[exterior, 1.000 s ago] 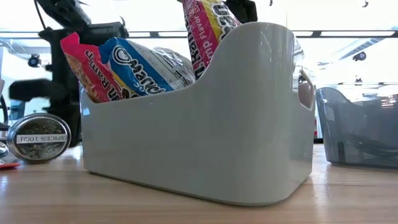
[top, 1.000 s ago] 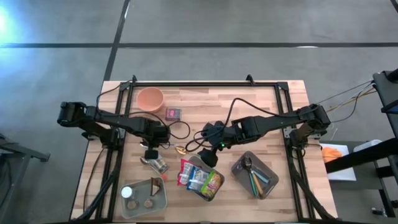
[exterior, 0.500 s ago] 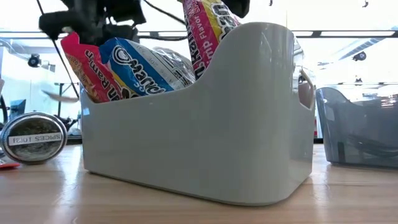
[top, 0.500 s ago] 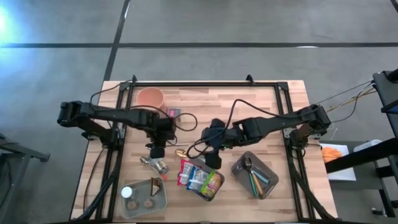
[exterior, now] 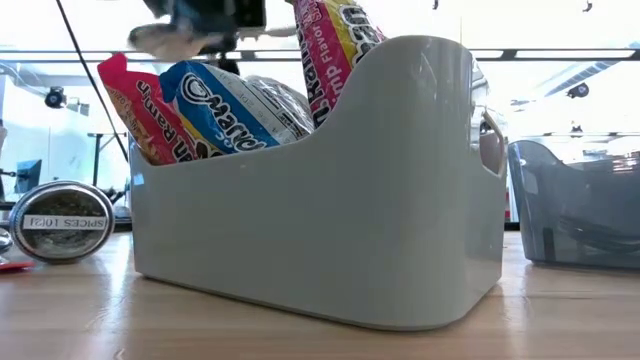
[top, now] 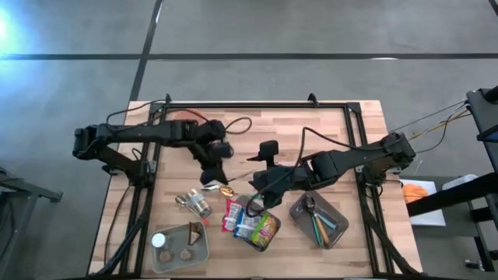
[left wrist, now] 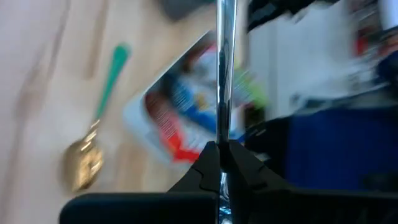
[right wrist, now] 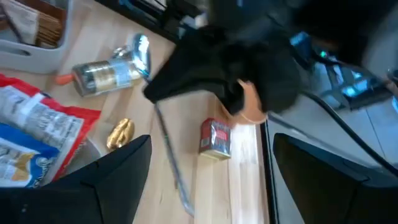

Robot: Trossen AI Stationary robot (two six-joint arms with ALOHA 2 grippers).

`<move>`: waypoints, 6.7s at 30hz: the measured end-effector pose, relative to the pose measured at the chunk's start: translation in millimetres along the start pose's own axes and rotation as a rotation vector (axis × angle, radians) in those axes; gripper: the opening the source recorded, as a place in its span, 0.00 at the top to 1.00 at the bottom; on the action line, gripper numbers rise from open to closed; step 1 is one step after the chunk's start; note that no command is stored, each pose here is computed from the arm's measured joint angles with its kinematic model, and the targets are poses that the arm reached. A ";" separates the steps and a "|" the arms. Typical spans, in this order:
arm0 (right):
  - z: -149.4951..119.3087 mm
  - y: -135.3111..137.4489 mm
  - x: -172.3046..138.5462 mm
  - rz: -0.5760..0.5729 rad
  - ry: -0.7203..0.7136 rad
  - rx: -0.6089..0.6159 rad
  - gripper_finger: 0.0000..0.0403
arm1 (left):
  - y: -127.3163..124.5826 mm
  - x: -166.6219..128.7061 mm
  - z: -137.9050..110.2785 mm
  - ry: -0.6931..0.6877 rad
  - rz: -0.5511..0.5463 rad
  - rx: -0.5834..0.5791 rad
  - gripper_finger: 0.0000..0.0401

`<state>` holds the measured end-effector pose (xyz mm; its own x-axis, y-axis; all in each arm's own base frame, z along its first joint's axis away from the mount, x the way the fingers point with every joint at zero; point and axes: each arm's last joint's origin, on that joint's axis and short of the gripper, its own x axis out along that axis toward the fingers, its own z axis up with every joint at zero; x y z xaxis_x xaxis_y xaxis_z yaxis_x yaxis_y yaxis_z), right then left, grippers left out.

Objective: Pick & Place Food Item
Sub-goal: Put the silver spoon into the black bin

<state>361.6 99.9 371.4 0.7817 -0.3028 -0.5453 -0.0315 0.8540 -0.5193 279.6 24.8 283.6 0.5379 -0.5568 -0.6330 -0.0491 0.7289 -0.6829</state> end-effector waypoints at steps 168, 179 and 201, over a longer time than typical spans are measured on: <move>-143.5 200.3 -141.6 -0.255 0.763 0.987 0.97 | -42.0 -121.1 29.8 -0.841 -0.190 0.012 0.40; -156.3 209.0 -124.8 -0.244 0.710 1.003 0.97 | -42.0 -121.0 29.8 -0.840 -0.196 -0.004 0.40; -174.5 234.7 -82.9 -0.282 0.720 0.822 0.97 | -41.8 -121.1 29.9 -0.845 -0.191 -0.006 0.40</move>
<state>180.7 251.6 179.9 0.1468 -0.4758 -0.8672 0.7167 0.6554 -0.2383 241.6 73.7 399.7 0.9824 -0.1848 -0.0253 0.1027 0.6493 -0.7536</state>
